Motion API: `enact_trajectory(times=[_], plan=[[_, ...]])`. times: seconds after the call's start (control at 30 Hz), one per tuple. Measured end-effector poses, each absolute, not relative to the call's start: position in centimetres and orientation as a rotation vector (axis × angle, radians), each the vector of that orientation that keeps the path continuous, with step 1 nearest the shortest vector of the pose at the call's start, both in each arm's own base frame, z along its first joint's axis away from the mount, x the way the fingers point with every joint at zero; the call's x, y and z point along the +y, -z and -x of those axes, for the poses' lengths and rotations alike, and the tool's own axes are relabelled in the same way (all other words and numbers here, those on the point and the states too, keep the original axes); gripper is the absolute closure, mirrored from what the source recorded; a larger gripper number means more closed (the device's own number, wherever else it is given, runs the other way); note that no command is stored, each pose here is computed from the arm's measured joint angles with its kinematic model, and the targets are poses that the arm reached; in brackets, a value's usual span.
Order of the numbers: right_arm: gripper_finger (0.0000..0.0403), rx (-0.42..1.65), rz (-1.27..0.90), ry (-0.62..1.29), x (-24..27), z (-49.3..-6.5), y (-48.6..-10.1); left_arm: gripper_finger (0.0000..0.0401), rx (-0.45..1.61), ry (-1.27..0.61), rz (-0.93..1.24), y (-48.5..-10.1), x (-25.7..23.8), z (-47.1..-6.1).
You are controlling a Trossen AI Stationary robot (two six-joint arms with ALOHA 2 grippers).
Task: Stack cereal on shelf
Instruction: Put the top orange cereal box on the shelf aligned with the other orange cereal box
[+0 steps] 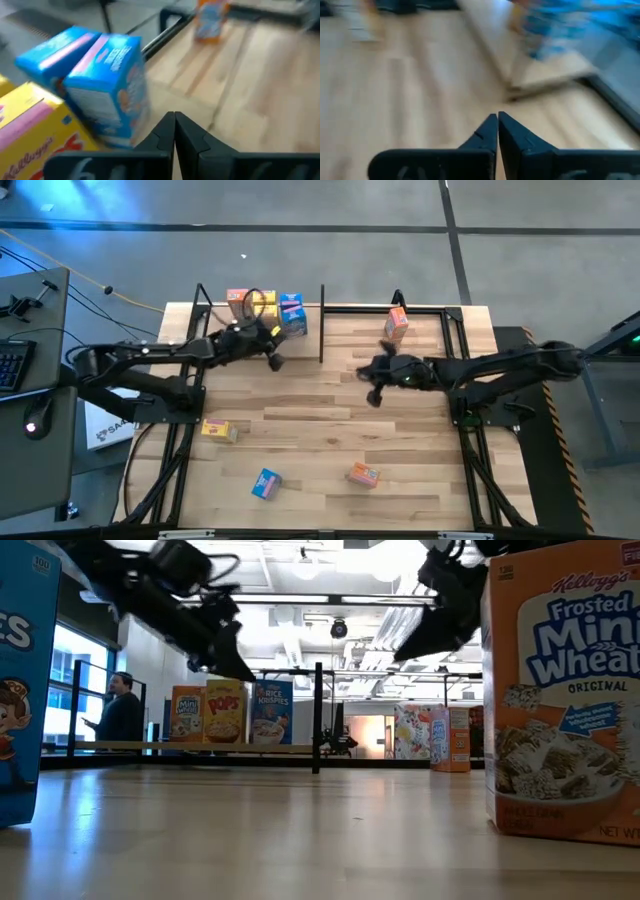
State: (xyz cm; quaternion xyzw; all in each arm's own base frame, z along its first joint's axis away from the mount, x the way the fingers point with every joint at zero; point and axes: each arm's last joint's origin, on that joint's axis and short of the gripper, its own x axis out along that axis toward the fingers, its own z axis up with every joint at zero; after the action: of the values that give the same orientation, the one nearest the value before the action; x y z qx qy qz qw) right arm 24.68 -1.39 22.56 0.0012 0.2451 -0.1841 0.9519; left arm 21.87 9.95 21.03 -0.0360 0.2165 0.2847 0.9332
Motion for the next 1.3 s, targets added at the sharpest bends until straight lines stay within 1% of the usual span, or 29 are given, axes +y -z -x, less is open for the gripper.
enact_trajectory(times=[0.2, 0.27, 0.33, 0.43, 0.67, 0.77, 0.87, 1.03, 1.17, 1.3], plan=[[0.0401, 0.510, -0.147, 0.736, -4.0, -21.2, -23.7, 0.0401, 0.290, -0.495, 0.106, -21.8, 8.4, -19.0], [0.0391, 0.530, -0.192, 0.819, -5.0, -20.2, -23.7, 0.0401, 0.252, -0.489, 0.101, -22.1, 8.0, -18.2], [0.0369, 0.548, -0.237, 0.884, -5.9, -19.5, -23.6, 0.0401, 0.228, -0.489, 0.097, -22.2, 7.7, -17.5], [0.0313, 0.549, -0.290, 0.952, -7.2, -19.0, -23.4, 0.0401, 0.218, -0.489, 0.095, -22.4, 7.5, -17.0], [0.0139, 0.554, -0.382, 1.092, -10.0, -18.9, -22.2, 0.0401, 0.233, -0.487, 0.080, -22.3, 7.4, -16.8], [0.0097, 0.577, -0.415, 1.154, -11.3, -19.1, -21.1, 0.0401, 0.234, -0.487, 0.079, -22.3, 7.4, -16.8], [0.0084, 0.589, -0.424, 1.202, -12.5, -19.2, -20.3, 0.0401, 0.236, -0.487, 0.071, -22.3, 7.4, -16.8], [0.0084, 0.566, -0.416, 1.240, -14.1, -19.5, -19.6, 0.0401, 0.237, -0.488, 0.071, -22.3, 7.4, -16.8], [0.0093, 0.564, -0.436, 1.266, -14.9, -19.5, -19.0, 0.0401, 0.238, -0.488, 0.071, -22.3, 7.4, -16.8], [0.0117, 0.571, -0.459, 1.282, -15.3, -19.5, -18.5, 0.0401, 0.238, -0.489, 0.072, -22.3, 7.4, -16.8]])
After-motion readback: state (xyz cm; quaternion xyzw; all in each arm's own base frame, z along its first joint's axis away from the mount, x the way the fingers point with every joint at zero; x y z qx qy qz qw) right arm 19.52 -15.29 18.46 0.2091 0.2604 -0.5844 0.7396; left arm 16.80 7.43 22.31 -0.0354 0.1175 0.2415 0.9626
